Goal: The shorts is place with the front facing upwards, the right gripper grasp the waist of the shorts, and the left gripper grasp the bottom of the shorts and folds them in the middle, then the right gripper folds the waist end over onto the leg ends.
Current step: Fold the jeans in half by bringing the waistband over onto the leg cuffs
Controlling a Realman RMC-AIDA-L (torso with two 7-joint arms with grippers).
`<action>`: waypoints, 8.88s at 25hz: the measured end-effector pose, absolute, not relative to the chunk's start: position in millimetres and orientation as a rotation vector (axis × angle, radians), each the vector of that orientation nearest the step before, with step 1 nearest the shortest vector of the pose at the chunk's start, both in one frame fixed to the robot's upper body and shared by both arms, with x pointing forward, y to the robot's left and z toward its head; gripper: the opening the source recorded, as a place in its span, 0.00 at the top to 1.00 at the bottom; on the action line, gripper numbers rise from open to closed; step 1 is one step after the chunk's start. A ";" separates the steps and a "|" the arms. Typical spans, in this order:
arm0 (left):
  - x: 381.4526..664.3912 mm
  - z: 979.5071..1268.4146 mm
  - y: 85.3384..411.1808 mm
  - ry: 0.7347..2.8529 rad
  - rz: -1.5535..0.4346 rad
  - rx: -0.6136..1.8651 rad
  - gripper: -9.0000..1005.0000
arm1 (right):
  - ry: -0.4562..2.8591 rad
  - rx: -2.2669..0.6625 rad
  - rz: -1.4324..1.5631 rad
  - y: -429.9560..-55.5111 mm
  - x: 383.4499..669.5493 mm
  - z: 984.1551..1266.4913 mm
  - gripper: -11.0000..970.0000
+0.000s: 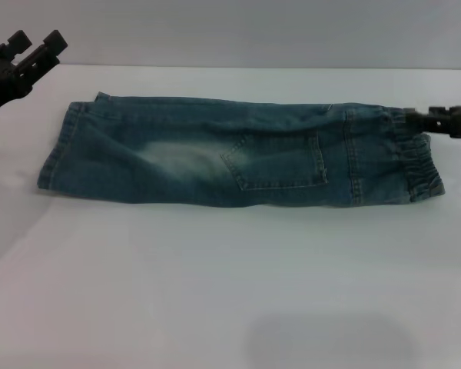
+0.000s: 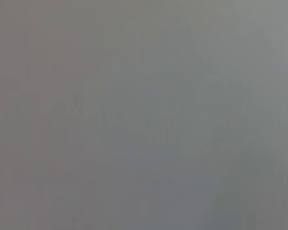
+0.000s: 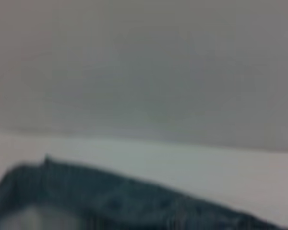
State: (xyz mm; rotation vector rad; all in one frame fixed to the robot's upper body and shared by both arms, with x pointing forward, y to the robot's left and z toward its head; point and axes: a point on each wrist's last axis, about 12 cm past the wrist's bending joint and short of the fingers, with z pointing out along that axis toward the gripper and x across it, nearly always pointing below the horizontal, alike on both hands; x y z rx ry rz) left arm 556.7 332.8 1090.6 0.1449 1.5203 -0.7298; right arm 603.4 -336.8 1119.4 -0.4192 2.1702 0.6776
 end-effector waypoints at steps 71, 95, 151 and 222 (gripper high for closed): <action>540.7 1066.0 326.8 1.509 -0.661 0.116 0.19 | 2.616 -0.787 0.313 -306.5 620.3 1135.7 0.41; 539.5 1060.7 322.9 1.531 -0.661 0.123 0.19 | 2.502 -0.773 0.413 -280.6 622.0 1138.0 0.41; 557.6 1049.7 280.2 1.637 -0.633 0.393 0.19 | 2.236 -0.869 0.590 -293.2 597.4 1194.1 0.99; 539.8 1019.9 198.1 1.801 -0.896 0.745 0.19 | 1.927 -1.049 0.940 -217.9 624.0 1279.4 0.99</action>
